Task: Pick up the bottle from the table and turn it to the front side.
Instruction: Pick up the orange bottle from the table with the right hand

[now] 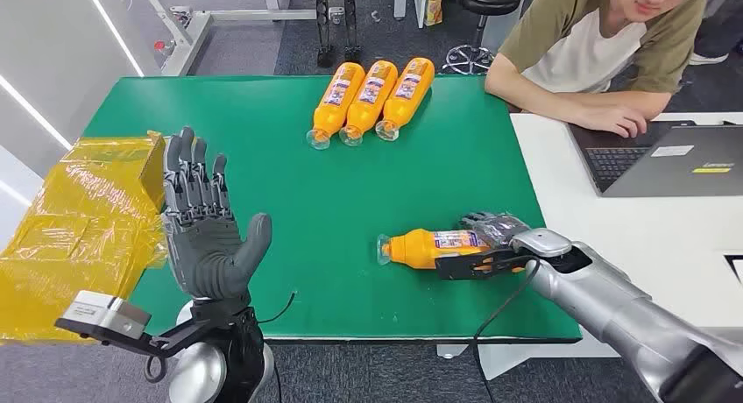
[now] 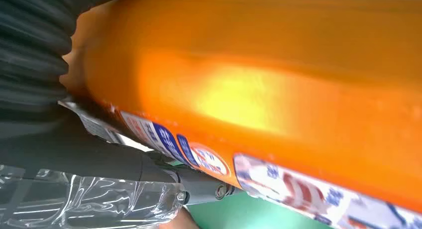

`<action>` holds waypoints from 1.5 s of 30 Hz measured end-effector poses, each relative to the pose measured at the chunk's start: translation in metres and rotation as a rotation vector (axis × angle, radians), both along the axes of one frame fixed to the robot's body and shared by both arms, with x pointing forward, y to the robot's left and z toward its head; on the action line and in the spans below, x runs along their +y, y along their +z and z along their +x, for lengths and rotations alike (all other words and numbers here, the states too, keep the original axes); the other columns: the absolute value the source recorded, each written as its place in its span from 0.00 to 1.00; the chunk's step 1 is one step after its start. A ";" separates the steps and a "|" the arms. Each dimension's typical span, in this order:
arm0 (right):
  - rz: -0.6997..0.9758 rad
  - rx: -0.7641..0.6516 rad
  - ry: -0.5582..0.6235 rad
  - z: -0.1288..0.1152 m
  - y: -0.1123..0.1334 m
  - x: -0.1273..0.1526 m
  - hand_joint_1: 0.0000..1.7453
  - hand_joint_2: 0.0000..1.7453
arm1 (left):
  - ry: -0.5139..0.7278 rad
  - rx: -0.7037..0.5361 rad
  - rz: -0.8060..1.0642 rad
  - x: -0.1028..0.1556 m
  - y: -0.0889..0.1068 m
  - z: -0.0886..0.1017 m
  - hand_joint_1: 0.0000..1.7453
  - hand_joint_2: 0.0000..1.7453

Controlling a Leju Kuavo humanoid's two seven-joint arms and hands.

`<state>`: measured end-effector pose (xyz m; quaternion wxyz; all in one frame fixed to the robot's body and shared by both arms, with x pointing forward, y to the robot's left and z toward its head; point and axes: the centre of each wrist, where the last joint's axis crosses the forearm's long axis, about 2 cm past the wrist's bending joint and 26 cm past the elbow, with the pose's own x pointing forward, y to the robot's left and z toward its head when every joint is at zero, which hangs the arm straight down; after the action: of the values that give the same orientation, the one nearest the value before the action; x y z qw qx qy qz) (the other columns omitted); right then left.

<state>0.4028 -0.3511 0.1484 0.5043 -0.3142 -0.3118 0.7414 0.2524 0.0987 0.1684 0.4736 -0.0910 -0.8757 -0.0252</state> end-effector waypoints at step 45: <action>1.268 -0.630 0.061 -0.130 -0.037 0.185 1.00 1.00 | -0.123 0.225 0.235 -0.013 -0.042 0.015 0.00 1.00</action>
<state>0.2732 -0.1659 0.1117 0.4547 -0.1510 -0.8232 0.3047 0.2674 0.0857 0.1265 0.5735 -0.0904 -0.8009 -0.1461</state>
